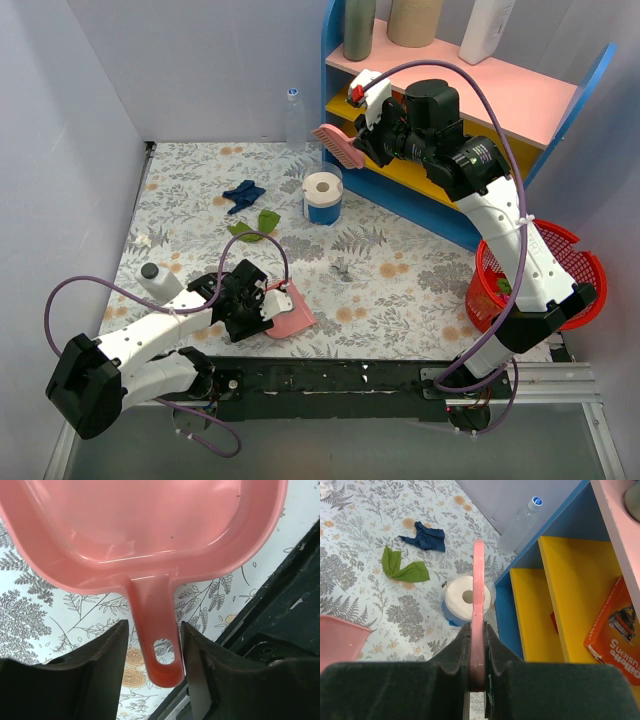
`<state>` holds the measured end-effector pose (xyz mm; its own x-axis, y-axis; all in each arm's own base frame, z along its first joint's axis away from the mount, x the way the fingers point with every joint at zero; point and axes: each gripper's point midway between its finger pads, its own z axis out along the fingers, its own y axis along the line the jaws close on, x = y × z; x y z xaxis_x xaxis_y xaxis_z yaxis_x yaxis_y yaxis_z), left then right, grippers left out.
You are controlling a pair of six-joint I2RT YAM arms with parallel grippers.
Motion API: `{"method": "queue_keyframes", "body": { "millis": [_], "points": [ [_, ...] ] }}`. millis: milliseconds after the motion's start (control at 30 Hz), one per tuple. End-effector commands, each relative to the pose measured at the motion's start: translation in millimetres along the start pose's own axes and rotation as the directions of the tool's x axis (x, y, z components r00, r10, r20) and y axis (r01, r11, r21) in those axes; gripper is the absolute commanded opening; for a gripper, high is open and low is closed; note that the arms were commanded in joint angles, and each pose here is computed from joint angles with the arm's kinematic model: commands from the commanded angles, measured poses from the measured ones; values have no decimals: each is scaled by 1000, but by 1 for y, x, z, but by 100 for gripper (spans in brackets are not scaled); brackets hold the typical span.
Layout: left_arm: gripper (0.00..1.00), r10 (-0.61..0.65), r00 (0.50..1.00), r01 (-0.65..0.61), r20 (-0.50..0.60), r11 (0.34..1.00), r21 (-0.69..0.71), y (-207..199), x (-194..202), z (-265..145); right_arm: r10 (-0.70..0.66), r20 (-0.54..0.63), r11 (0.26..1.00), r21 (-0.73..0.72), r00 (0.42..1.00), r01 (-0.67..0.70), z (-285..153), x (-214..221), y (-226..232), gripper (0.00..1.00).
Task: Sweep away the paper scraps from the table
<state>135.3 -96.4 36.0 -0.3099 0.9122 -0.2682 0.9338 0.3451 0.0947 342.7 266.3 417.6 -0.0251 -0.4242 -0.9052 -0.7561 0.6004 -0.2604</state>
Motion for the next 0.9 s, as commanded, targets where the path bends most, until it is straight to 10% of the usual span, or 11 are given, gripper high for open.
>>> {"method": "queue_keyframes", "body": {
  "millis": [0, 467, 700, 867],
  "points": [
    [42, 25, 1000, -26, 15, 999, 40, -2, -7, 5, -29, 65, 999, 31, 997, 27, -4, -24, -5, 1],
    [0, -11, 998, 15, 59, 998, -57, 11, -18, -56, -23, 71, 1000, 13, 997, 22, 8, -20, -2, 1],
    [0, 1, 979, 57, 202, 958, -281, 36, -26, -145, -96, 226, 977, -164, 969, 136, 49, -34, 28, 1],
    [0, -125, 989, 147, 80, 904, -400, 46, 13, -169, 81, 297, 970, -244, 951, -6, 87, -52, 37, 1]
  ]
}}
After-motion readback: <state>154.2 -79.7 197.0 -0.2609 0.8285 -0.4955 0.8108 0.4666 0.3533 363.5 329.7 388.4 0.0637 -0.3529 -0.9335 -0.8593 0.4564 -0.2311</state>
